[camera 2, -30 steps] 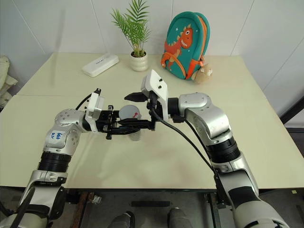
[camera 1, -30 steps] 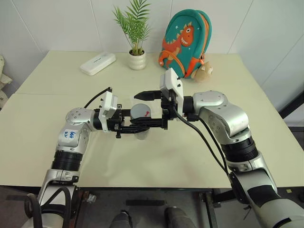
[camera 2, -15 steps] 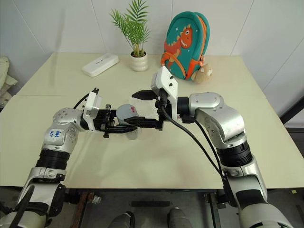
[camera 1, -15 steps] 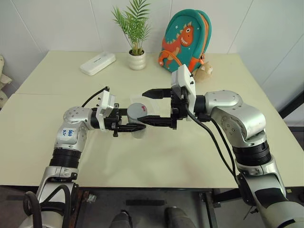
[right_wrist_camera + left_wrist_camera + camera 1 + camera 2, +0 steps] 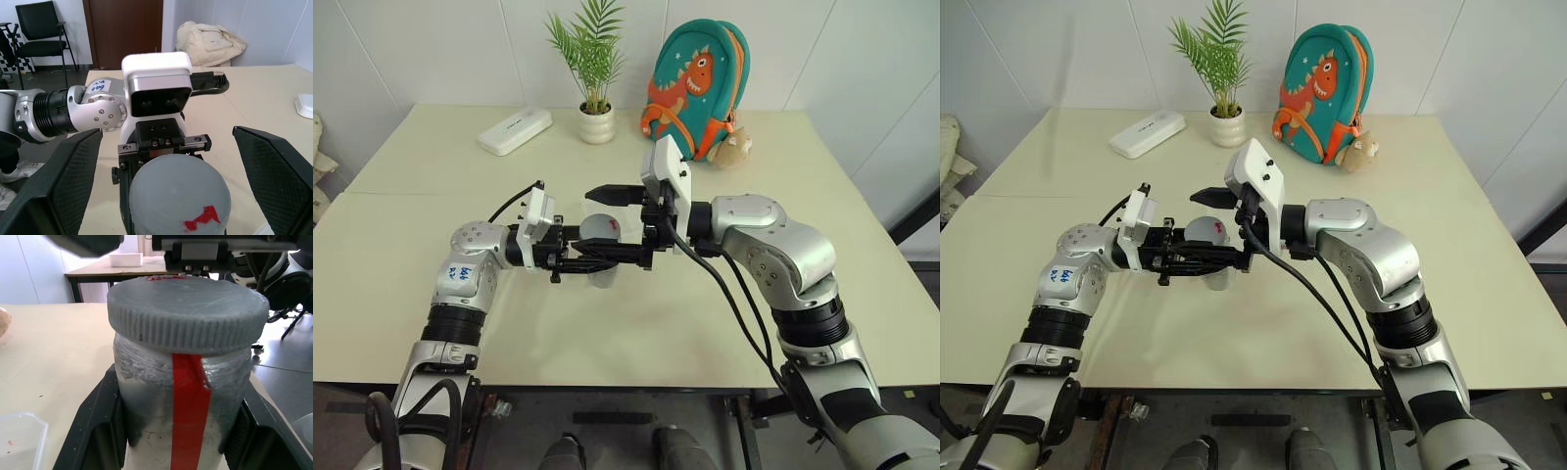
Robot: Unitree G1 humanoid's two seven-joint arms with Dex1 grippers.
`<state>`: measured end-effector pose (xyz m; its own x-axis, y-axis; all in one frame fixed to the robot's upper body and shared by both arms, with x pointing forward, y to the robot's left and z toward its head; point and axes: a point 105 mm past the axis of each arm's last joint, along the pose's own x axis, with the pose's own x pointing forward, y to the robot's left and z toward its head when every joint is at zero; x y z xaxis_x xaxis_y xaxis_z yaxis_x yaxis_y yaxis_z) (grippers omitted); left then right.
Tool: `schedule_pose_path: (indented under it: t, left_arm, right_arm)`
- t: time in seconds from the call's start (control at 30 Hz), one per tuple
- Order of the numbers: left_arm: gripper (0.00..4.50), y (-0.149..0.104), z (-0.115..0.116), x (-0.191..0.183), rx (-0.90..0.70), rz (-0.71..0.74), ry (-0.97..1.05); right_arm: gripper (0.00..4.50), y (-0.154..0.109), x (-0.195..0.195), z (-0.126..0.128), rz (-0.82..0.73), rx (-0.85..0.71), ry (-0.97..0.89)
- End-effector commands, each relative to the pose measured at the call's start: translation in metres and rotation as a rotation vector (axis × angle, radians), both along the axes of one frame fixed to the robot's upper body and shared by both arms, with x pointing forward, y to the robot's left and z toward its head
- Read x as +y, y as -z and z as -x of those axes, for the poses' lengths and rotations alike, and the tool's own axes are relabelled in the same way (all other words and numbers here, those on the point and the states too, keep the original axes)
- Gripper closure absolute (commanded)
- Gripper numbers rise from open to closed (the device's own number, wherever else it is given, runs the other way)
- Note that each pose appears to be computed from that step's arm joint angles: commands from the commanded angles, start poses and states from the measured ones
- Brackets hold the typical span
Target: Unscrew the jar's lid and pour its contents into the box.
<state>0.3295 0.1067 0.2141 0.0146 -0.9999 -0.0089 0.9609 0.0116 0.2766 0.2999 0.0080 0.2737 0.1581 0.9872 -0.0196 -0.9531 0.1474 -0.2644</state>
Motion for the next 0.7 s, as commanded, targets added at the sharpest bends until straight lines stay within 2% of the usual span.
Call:
schedule_pose_path:
  t: [0.03, 0.4, 0.7]
  left_arm:
    - [2.52, -0.013, 0.008, -0.005, -0.031, 0.028, 0.039]
    - [2.52, -0.012, 0.014, -0.003, 0.007, -0.007, 0.056]
    - [2.52, -0.013, 0.013, 0.002, 0.02, -0.012, 0.039]
  right_arm:
    - [0.02, -0.007, 0.007, -0.004, -0.014, -0.047, 0.019]
    - [0.02, -0.007, 0.015, -0.01, -0.008, -0.058, 0.001]
    - [0.02, -0.008, 0.005, -0.015, 0.003, -0.064, 0.023]
